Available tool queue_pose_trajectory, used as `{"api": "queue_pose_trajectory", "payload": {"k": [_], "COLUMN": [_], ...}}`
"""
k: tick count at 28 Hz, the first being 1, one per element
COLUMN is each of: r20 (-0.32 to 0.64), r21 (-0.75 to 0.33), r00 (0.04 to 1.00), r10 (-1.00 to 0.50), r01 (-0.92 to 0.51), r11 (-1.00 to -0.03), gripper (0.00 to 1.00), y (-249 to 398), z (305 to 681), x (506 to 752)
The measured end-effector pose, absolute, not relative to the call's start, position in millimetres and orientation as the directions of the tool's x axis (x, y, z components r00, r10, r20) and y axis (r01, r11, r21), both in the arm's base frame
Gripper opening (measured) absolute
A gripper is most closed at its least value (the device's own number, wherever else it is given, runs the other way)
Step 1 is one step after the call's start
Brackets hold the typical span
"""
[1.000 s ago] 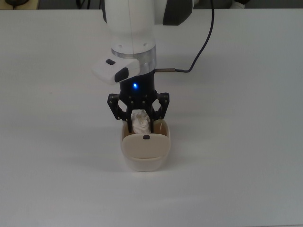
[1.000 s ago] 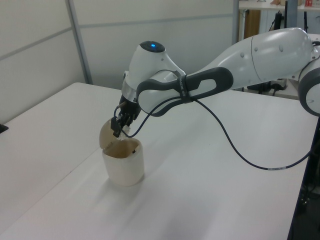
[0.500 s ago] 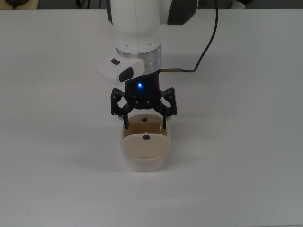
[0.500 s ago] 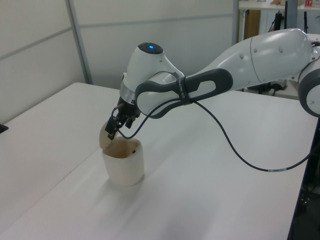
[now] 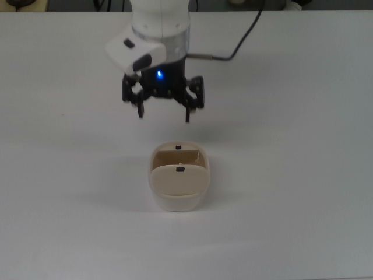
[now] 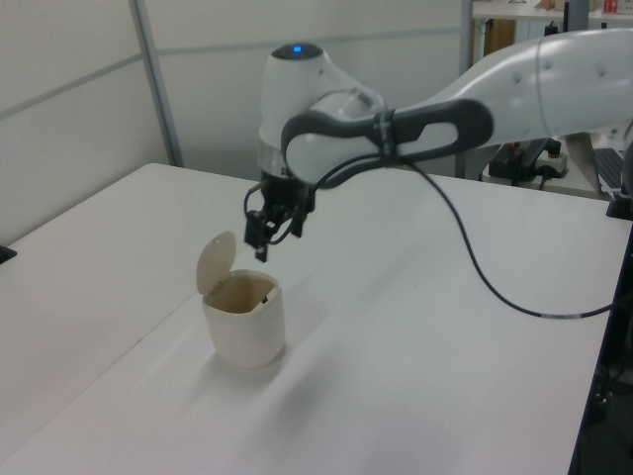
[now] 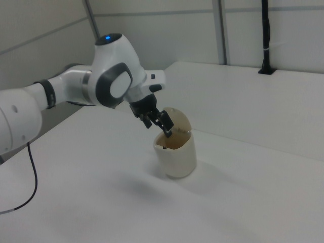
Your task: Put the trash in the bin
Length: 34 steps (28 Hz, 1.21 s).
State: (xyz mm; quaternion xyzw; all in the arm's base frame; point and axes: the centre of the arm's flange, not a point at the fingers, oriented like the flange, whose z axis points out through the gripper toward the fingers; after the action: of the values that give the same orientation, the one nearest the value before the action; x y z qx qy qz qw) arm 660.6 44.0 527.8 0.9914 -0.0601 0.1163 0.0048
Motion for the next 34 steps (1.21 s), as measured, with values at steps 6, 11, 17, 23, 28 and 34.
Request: {"api": "queue_pose_trajectory", "payload": {"k": [6, 11, 17, 23, 28, 34], "r20": [0.167, 0.099, 0.054, -0.006, -0.022, -0.023], "r21": [0.038, 0.063, 0.069, 0.067, 0.066, 0.066], "r00": [0.984, 0.995, 0.998, 1.0, 0.999, 0.999], "r10": [-0.059, 0.012, 0.026, 0.026, 0.028, 0.028], "r01": [-0.066, 0.005, 0.022, 0.027, 0.03, 0.03], "r11": [-0.997, -0.998, -0.997, -0.997, -0.997, -0.997], "gripper": [1.0, 1.0, 1.0, 1.0, 1.0, 1.0], "y": [38.3, 20.0, 0.1, 2.5, 4.1, 4.3], "z": [559.3, 575.7, 594.9, 598.1, 599.2, 599.1], "x": [633.6, 614.1, 594.1, 581.4, 577.7, 577.6]}}
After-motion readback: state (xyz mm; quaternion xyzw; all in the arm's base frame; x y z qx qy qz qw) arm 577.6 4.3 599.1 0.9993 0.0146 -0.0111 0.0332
